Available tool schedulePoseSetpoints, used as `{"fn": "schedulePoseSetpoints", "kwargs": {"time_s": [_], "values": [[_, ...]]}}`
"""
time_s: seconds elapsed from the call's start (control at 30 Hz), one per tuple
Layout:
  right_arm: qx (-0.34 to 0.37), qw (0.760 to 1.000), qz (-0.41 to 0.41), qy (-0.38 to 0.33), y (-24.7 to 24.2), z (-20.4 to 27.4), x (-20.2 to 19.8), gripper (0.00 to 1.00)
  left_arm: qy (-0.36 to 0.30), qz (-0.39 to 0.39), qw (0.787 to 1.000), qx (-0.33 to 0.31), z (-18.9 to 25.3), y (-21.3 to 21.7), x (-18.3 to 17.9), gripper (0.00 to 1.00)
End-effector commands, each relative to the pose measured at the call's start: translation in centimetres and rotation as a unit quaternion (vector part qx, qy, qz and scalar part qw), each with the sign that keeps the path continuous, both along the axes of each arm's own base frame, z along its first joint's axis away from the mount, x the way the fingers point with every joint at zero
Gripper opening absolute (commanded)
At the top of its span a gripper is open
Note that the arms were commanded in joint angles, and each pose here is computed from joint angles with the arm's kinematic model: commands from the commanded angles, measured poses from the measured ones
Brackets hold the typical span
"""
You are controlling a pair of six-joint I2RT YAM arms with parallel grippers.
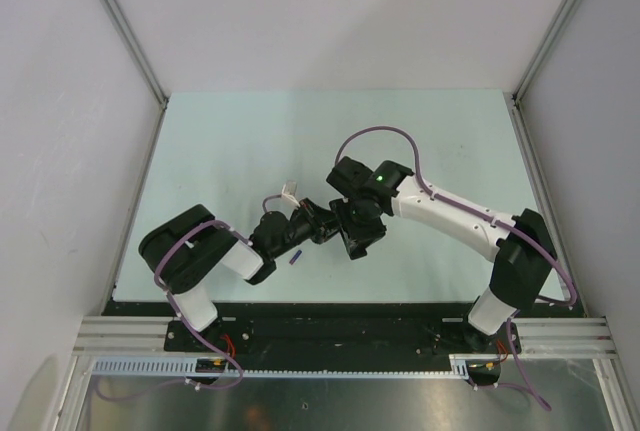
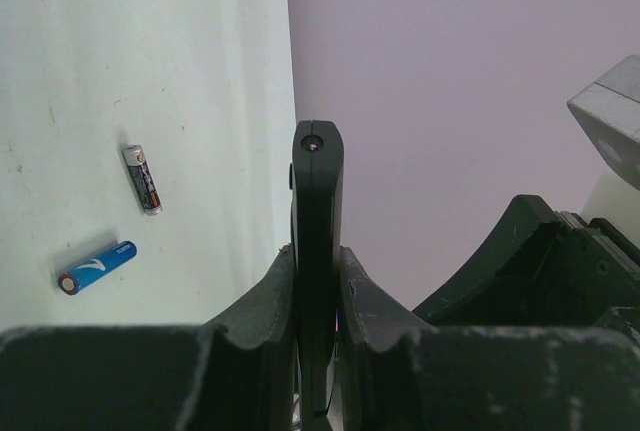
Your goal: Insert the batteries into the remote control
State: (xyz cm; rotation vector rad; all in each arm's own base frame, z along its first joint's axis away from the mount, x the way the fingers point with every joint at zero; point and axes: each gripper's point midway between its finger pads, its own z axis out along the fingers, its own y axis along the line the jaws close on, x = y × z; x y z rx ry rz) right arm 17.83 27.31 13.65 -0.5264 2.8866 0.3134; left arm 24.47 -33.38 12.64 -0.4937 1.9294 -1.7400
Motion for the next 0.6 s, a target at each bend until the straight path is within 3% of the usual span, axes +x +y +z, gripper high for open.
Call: {"fn": "schedulePoseSetpoints", "kwargs": {"time_s": [0.0,0.57], "values": [[0.011,1.000,-0.007,-0.025,1.0,0.4,1.3,0.00,-0.137,-0.022,0.976,-0.168,11.6,0.6,-1.8,0.00],[0.008,0.999,-0.009,-0.042,0.5,0.2,1.8,0.00,-0.156,-0.062,0.963,-0.213,15.3,0.5,-3.4,0.00]]}}
